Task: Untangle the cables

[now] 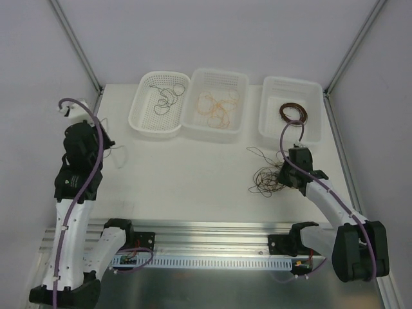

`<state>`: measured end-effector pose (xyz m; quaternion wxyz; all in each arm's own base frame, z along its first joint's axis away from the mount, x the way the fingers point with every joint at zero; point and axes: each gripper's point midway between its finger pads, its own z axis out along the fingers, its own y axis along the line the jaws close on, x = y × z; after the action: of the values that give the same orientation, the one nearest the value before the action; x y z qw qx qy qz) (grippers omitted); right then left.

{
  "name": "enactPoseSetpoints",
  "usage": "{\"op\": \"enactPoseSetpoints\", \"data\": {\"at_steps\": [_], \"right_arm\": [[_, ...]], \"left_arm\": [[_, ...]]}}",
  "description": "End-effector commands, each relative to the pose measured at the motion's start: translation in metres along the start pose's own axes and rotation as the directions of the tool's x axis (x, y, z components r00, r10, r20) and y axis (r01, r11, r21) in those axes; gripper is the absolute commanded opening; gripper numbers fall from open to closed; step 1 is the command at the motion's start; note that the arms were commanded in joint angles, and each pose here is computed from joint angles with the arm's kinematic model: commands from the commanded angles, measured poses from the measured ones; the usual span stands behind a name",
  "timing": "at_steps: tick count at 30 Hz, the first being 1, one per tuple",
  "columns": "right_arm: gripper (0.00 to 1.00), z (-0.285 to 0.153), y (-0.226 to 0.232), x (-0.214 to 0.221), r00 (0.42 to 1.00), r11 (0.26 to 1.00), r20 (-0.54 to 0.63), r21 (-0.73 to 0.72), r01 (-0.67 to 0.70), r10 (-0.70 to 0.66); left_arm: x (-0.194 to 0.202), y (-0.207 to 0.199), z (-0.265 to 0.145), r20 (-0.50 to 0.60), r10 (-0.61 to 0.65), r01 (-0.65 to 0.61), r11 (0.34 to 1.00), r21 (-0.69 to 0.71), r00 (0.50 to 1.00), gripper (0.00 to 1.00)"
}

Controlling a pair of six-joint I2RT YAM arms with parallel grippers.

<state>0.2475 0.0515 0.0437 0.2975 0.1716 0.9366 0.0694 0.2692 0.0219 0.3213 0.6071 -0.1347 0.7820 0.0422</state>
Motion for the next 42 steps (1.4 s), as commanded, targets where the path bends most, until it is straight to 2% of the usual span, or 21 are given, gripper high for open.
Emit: {"op": "enactPoseSetpoints", "data": {"at_steps": [1,2,4,8,10,14,19,23,25,26,29,33,37,42], "right_arm": [[0.16,-0.007,-0.013,-0.002,1.000,0.999,0.020,0.035,0.005,-0.005],[0.16,-0.009,-0.014,-0.003,1.000,0.999,0.026,0.035,0.002,-0.003],[0.16,-0.011,-0.016,-0.002,1.000,0.999,0.027,0.037,-0.001,0.000],[0.16,-0.021,-0.012,-0.006,0.999,1.000,0.043,0.006,0.012,-0.012],[0.19,-0.026,-0.009,-0.008,0.999,1.000,0.047,-0.009,0.022,-0.022],[0.26,-0.037,-0.004,-0.012,0.997,0.997,0.056,-0.040,0.059,-0.057],[0.48,-0.053,0.002,-0.015,0.993,0.992,0.078,-0.080,0.097,-0.091],[0.63,-0.067,0.016,-0.014,0.991,0.979,0.071,-0.161,0.125,-0.114],[0.67,-0.072,0.021,-0.014,0.990,0.972,0.078,-0.193,0.132,-0.119],[0.69,-0.075,0.023,-0.014,0.989,0.970,0.083,-0.202,0.136,-0.121],[0.75,-0.080,0.027,-0.018,0.987,0.963,0.103,-0.225,0.148,-0.127],[0.82,-0.083,0.032,-0.017,0.986,0.955,0.087,-0.248,0.161,-0.144],[0.86,-0.087,0.036,-0.019,0.984,0.948,0.093,-0.267,0.170,-0.150],[0.89,-0.088,0.034,-0.019,0.980,0.947,0.101,-0.258,0.190,-0.169]], "left_arm": [[-0.017,0.029,-0.009,-0.013,-0.076,0.075,0.993,-0.089,0.997,0.00],[-0.021,0.039,-0.008,-0.008,-0.094,0.092,0.987,-0.133,0.996,0.00],[-0.029,0.039,-0.007,0.004,-0.136,0.135,0.981,-0.136,0.991,0.00],[-0.031,0.002,0.002,-0.045,-0.177,0.179,0.983,0.048,0.983,0.00],[-0.033,-0.003,0.005,-0.054,-0.169,0.173,0.982,0.073,0.984,0.00],[-0.062,-0.004,-0.001,0.005,-0.148,0.147,0.986,0.084,0.989,0.00],[-0.101,-0.007,0.000,0.067,-0.139,0.132,0.987,0.094,0.988,0.00],[-0.150,-0.033,-0.007,0.121,-0.169,0.139,0.965,0.223,0.978,0.00],[-0.159,-0.049,0.000,0.100,-0.181,0.145,0.945,0.293,0.978,0.00],[-0.176,-0.055,-0.007,0.129,-0.193,0.143,0.935,0.323,0.973,0.00],[-0.193,-0.063,0.009,0.142,-0.200,0.139,0.926,0.352,0.970,0.00],[-0.197,-0.080,0.050,0.119,-0.203,0.139,0.903,0.406,0.972,0.00],[-0.207,-0.095,0.083,0.115,-0.220,0.146,0.879,0.453,0.969,0.00],[-0.190,-0.101,0.149,0.067,-0.220,0.169,0.881,0.443,0.973,0.00]]}}
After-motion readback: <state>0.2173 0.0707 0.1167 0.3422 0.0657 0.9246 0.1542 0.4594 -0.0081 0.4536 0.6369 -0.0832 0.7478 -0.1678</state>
